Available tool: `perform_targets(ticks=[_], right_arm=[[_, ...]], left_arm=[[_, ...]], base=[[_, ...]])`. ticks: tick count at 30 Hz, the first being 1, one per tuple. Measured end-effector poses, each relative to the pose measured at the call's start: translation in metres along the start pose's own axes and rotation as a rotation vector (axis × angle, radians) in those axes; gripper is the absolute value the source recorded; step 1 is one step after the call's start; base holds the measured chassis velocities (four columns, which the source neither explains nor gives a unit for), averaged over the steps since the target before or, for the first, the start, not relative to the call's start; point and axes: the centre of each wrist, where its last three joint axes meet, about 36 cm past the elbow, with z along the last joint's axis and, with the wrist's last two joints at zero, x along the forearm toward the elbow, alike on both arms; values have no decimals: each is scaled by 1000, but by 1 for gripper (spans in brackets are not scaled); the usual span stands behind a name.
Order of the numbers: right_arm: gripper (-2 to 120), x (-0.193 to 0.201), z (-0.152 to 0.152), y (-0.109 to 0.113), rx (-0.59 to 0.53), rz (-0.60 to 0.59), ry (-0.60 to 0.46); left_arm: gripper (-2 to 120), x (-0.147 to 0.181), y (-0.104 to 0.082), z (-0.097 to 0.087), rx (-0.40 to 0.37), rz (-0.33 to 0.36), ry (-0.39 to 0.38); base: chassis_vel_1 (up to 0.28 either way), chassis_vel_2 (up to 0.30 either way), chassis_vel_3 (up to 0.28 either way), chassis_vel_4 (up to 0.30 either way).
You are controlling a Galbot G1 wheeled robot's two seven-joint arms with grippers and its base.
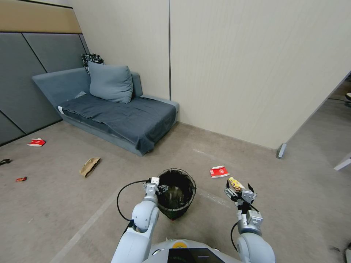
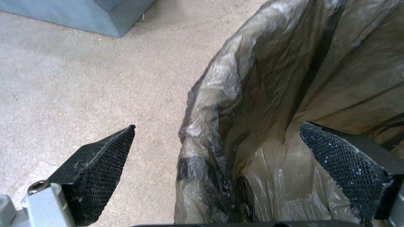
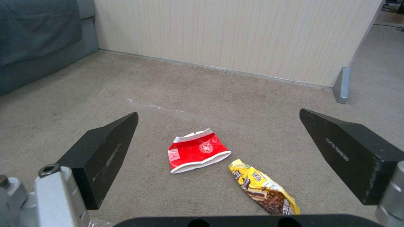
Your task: Pick up the trash bin, then pick up the garbage from the floor and place it into the trash bin.
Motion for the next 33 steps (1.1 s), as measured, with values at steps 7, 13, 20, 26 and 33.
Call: perform_targets(ticks=[7,13,20,26,33], right_arm=[[100,-1,0,1,-2,-3,4],[100,-2,0,2,-5,-4,4],[100,-4,0,3,-8,-3,5],[100,-5,2,2,-10,-1,8],[100,-7,1,2,-12,2,1]], left_arm=[[80,-5,0,2,-1,1,13],[59,-10,-1,4,2,12,23],[38,-16,-2,5,4,14,27],[20,-19,-2,5,3,13,26],[17,-21,-2,4,2,19,24]], base=[[0,0,0,0],[0,0,0,0],[0,0,0,0],[0,0,0,0],[0,0,0,0]])
